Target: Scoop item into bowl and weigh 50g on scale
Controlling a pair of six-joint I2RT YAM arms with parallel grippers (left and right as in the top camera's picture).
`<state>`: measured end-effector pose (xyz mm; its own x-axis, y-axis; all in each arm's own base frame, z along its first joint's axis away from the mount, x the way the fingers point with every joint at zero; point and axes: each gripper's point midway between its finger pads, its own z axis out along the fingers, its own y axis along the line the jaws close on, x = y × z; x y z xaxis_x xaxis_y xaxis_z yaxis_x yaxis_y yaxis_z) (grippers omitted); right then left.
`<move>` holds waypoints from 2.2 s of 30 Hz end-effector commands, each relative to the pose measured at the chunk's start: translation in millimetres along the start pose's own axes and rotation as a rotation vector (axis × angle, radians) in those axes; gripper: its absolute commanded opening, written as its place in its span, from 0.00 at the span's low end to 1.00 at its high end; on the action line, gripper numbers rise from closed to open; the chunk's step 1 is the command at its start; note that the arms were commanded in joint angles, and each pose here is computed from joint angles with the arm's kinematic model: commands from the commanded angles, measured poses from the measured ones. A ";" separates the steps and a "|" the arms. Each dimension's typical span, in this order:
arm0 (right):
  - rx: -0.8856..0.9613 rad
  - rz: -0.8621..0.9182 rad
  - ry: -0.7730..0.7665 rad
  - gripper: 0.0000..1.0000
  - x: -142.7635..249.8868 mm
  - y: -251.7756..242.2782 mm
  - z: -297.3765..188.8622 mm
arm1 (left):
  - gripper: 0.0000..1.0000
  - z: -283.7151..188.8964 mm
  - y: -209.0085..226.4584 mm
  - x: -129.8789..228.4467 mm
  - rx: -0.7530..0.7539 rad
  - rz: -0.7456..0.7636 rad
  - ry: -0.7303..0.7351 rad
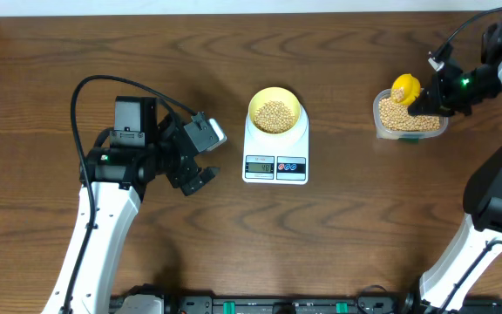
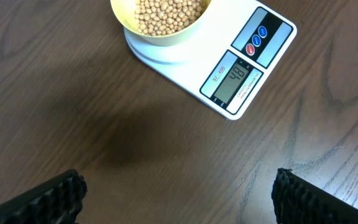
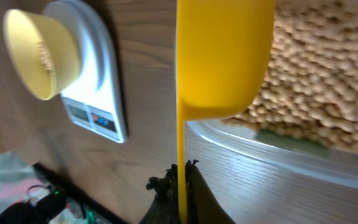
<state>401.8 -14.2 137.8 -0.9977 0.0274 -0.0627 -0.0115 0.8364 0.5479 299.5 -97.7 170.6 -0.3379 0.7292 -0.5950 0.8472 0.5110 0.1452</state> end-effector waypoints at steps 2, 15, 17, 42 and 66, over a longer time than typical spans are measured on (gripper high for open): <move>-0.140 -0.053 -0.054 0.01 -9.5 24.9 -5.5 | 0.98 2.9 -0.6 5.4 0.006 -0.001 0.015; -0.244 -0.191 -0.051 0.01 -18.6 82.1 18.2 | 0.98 2.9 -0.6 5.4 0.006 -0.001 0.015; -0.261 -0.225 -0.048 0.01 -20.1 96.2 25.3 | 0.97 2.9 -0.6 5.4 0.006 -0.001 0.015; -0.177 -0.482 0.012 0.01 -13.1 205.5 96.9 | 0.98 2.9 -0.6 5.4 0.006 -0.001 0.015; 0.131 -0.667 0.002 0.01 -12.2 218.0 107.1 | 0.98 2.9 -0.6 5.4 0.006 -0.001 0.015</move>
<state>416.9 220.4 163.3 -0.8091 -0.4893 -0.3255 -0.5809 0.7497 0.3169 299.5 -97.7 170.6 -0.3379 0.7292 -0.5950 0.8472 0.5110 0.1452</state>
